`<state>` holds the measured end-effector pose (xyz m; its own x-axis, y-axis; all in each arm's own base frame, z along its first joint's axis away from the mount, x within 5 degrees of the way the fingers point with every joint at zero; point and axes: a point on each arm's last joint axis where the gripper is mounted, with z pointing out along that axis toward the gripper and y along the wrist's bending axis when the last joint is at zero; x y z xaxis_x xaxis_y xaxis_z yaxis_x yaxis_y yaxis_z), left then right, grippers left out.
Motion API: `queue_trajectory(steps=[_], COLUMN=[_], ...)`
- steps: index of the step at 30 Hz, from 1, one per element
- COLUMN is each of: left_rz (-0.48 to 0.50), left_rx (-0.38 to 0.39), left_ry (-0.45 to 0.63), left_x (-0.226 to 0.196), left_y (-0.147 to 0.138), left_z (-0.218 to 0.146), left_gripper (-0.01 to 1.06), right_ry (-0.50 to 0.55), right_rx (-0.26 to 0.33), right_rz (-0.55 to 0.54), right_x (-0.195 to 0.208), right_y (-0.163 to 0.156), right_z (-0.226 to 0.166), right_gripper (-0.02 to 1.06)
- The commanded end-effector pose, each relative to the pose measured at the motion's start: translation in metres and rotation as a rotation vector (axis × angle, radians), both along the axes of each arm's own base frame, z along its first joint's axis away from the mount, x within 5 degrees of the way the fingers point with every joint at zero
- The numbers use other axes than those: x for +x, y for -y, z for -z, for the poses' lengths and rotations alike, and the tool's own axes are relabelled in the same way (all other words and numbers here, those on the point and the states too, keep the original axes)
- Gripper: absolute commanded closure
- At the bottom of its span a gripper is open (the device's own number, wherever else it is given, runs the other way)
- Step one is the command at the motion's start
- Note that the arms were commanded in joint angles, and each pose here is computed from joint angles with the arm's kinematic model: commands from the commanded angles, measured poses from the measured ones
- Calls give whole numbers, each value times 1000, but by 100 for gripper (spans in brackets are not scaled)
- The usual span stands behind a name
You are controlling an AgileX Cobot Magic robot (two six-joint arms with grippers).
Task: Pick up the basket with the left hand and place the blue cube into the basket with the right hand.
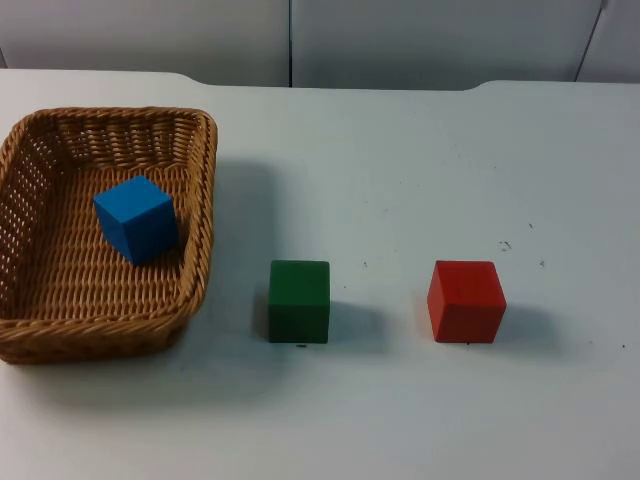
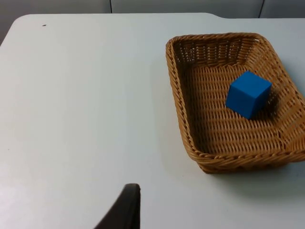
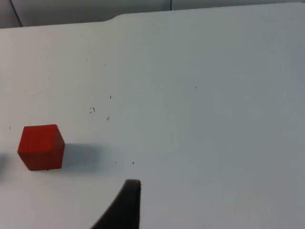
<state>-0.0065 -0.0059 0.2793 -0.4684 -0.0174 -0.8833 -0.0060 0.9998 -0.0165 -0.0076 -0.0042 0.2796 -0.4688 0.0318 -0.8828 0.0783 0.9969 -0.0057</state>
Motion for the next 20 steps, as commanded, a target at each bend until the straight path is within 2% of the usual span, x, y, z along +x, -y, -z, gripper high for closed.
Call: queue_trajectory(steps=[1,18,20], left_rz=[2,2,26], left_rx=[-4,-4,-4], left_ry=[13,13,13], left_x=[0,0,0], left_y=[0,0,0], left_z=[0,0,0], left_gripper=[0,0,0], right_ry=[6,6,6], right_rx=[-3,-3,-3], right_rz=[6,6,6], right_x=[1,1,1], right_y=[0,0,0], right_z=[1,1,1], right_gripper=[0,0,0])
